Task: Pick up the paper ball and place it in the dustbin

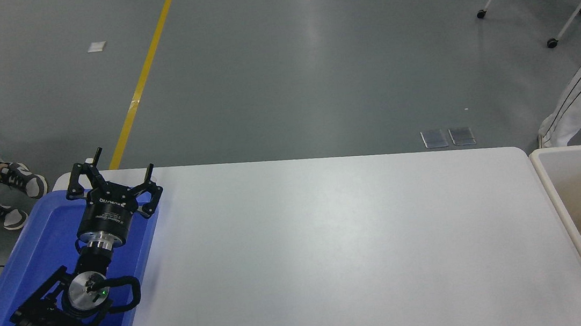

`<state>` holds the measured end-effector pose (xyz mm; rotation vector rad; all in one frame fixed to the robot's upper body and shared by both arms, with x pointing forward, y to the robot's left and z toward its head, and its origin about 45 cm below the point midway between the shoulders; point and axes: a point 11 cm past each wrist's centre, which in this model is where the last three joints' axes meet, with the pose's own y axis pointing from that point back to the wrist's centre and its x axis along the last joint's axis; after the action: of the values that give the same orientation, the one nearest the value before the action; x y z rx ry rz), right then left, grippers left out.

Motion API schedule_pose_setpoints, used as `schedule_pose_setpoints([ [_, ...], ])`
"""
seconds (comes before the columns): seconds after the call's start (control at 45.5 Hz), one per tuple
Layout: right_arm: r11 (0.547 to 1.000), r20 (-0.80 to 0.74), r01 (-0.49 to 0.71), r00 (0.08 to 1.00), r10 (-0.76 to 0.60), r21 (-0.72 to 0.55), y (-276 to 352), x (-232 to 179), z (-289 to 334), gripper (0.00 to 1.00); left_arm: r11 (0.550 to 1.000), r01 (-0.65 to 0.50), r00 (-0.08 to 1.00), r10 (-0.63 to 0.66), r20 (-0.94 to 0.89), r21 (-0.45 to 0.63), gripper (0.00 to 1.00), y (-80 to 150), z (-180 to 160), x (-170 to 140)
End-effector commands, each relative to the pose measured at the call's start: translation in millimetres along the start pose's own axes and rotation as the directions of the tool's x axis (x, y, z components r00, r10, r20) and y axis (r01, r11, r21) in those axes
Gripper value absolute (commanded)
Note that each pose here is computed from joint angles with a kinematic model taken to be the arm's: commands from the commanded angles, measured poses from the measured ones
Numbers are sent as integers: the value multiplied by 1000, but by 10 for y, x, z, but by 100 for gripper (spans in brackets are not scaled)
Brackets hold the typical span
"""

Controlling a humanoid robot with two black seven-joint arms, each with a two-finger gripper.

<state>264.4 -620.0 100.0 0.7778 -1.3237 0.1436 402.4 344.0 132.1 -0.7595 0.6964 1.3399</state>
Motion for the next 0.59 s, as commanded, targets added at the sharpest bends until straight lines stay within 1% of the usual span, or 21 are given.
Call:
schedule_pose_setpoints([
  [0.0, 999, 49, -52, 997, 51, 13, -17, 175, -141, 100, 1000, 0, 1000, 0, 0, 0, 100, 1, -1, 1],
  [0.132, 998, 218, -62, 974, 60, 4, -26, 292, -256, 99, 1000, 0, 1000, 0, 0, 0, 100, 1, -1, 1],
  [0.22, 1000, 391, -26, 920, 24, -1, -17, 285, -371, 100, 1000, 0, 1000, 0, -1, -1, 100, 0, 3, 1],
  [0.286, 1000, 543, 18, 840, -15, 0, 3, 225, -455, 100, 1000, 0, 1000, 0, -1, -1, 100, 0, 3, 1],
  [0.352, 998, 692, 55, 720, -47, 10, 16, 231, -541, 100, 1000, 0, 1000, 0, -1, -1, 100, 0, 3, 1],
  [0.396, 997, 764, 75, 641, -72, 31, 36, 233, -640, 100, 1000, 0, 1000, 0, -1, 0, 100, 0, 1, 1],
  [0.484, 992, 856, 101, 503, -118, 77, 78, 254, -810, 100, 1000, 0, 1000, 0, -1, -1, 100, 0, 3, 1],
  [0.571, 988, 889, 101, 432, -152, 119, 109, 338, -928, 100, 1000, -2, 1000, 2, 0, -1, 100, 2, 4, 5],
])
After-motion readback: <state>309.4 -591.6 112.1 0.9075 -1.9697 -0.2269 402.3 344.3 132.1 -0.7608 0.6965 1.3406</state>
